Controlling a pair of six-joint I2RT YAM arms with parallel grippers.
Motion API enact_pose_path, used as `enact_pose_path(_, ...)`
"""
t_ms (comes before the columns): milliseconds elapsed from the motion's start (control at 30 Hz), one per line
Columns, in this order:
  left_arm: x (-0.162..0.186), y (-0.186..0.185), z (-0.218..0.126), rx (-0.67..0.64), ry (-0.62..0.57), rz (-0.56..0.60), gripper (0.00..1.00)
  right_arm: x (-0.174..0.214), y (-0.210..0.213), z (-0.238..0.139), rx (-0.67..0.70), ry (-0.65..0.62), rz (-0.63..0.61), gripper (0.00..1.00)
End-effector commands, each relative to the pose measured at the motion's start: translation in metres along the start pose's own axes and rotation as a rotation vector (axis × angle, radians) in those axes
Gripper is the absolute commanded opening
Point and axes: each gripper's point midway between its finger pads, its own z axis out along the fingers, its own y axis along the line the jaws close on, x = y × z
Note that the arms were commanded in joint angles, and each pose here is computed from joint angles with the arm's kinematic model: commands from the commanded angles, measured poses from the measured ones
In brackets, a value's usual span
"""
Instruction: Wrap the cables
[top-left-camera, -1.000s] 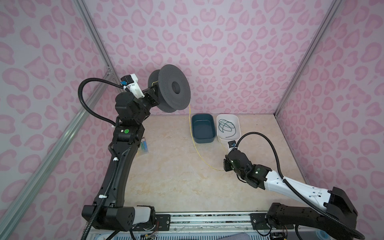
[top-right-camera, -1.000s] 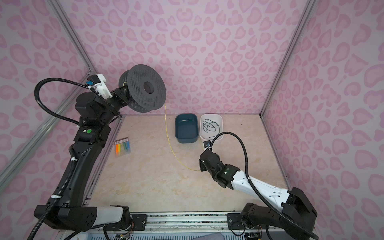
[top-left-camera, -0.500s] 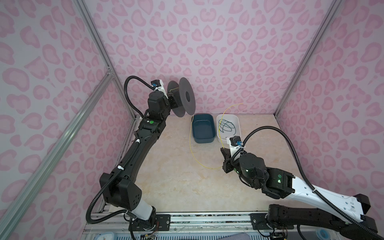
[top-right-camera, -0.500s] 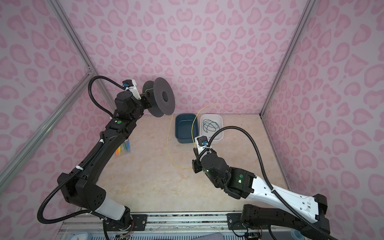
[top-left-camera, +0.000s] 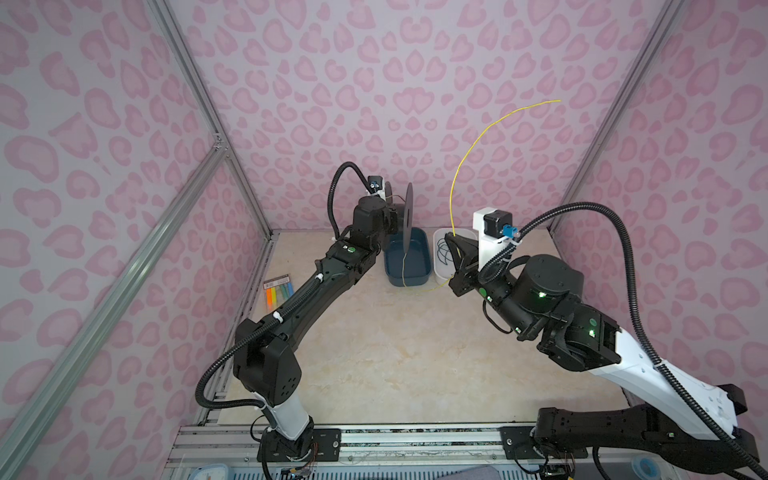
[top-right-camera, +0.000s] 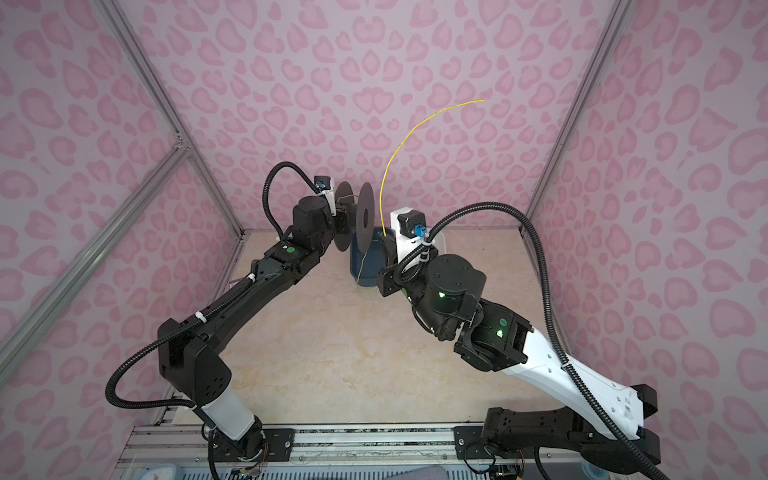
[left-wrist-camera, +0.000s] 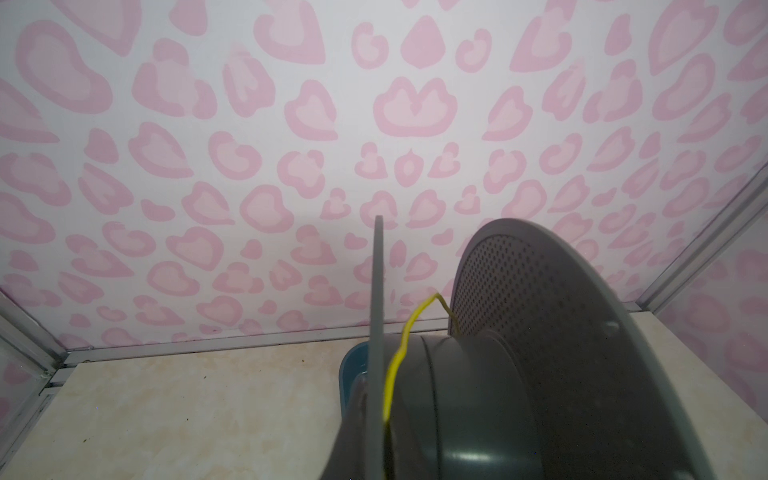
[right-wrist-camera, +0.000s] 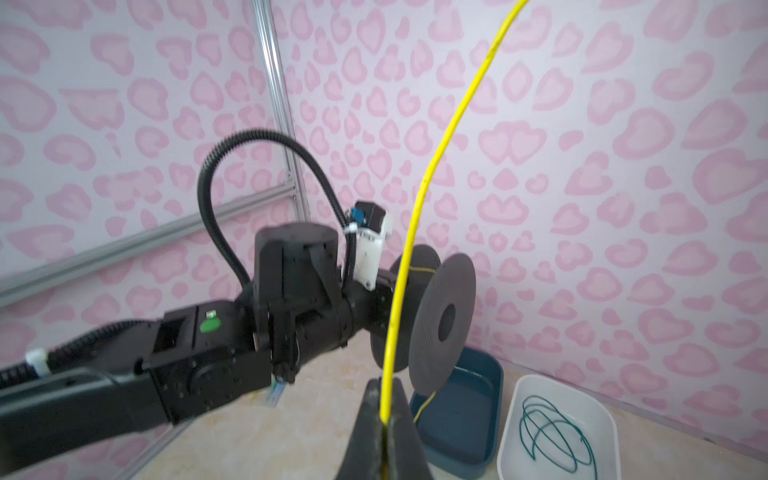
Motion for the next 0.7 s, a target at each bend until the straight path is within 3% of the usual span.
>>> enact_pose_path(0, -0.015, 0.002, 0.004, -0.072, -0.077, 0.004, 0.04, -0.028, 0.013, 0.001, -0.079, -0.058, 0.000, 0.00)
enact_pose_path(300, 0.016, -0.023, 0.007, -0.038, -0.029, 0.039, 0.04, -0.070, -0.031, 0.018, -0.003, -0.128, 0.047, 0.00)
enact_pose_path(433, 0.030, -0.031, -0.009, -0.016, -0.011, 0.094, 0.04, -0.090, -0.065, 0.025, 0.055, -0.153, 0.051, 0.00)
enact_pose_path(667, 0.087, -0.035, -0.050, -0.009, 0.090, 0.210, 0.04, -0.113, -0.111, 0.042, 0.098, -0.185, 0.081, 0.00)
